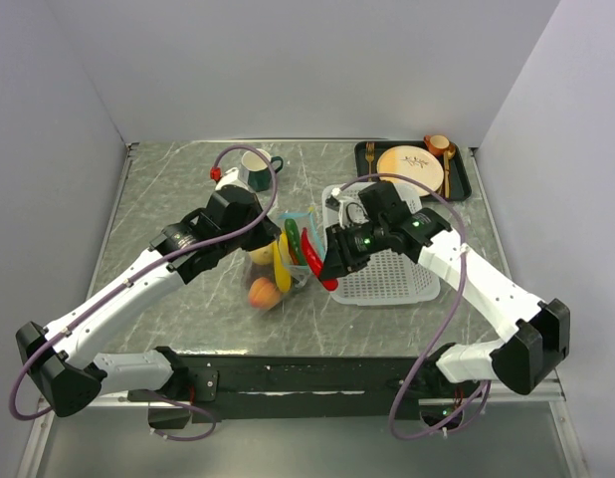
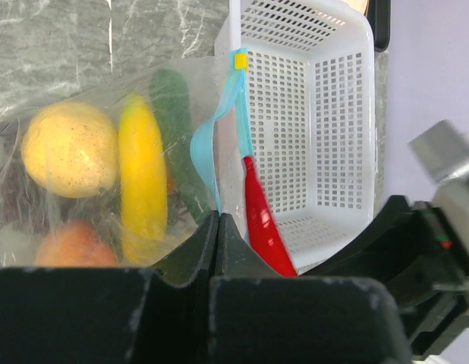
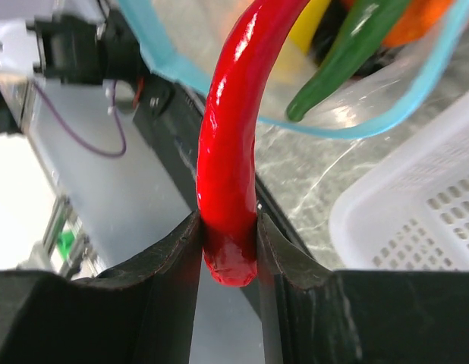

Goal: Place the food in the zip-top bag and seal the zipper
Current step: Place the fake vegetable in the zipper food storage bag.

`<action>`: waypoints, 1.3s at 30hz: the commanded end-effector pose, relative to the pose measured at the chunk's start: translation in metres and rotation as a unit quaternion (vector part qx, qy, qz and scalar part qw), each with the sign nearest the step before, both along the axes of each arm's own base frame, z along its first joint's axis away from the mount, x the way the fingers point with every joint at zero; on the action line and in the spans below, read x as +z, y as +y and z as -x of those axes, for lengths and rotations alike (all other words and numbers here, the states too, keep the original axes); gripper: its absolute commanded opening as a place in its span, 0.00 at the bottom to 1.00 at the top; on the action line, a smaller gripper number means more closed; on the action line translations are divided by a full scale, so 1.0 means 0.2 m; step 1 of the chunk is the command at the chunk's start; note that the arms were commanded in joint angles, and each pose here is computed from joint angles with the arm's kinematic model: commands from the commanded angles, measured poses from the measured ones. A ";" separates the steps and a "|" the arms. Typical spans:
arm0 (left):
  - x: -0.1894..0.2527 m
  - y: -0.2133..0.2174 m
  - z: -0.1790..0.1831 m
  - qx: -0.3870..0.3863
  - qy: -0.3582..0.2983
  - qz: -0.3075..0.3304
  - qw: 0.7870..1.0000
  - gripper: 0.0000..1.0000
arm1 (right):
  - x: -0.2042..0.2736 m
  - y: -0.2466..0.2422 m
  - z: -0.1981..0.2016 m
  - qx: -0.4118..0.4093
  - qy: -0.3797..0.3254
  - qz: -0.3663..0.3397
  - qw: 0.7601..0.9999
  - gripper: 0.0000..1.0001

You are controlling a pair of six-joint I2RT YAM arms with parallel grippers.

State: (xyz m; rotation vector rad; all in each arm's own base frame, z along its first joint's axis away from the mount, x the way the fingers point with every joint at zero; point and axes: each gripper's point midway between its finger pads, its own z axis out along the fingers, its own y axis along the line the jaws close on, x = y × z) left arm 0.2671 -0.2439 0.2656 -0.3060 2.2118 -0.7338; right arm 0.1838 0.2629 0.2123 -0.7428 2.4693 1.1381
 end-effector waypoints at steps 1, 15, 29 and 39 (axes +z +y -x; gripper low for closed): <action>0.08 -0.02 -0.01 -0.002 -0.021 0.018 1.000 0.01 | 0.02 0.04 0.06 0.060 0.009 -0.009 0.998 0.25; 0.05 -0.03 0.02 -0.021 -0.015 0.014 1.000 0.01 | 0.01 0.18 -0.11 0.091 0.022 -0.008 0.996 0.25; 0.02 -0.09 0.04 -0.060 -0.004 0.011 0.998 0.01 | 0.00 0.27 -0.36 0.015 0.017 0.018 1.000 0.26; 0.03 -0.09 0.03 -0.059 -0.006 0.010 0.998 0.01 | -0.10 0.28 -0.37 -0.010 0.028 0.043 0.999 0.28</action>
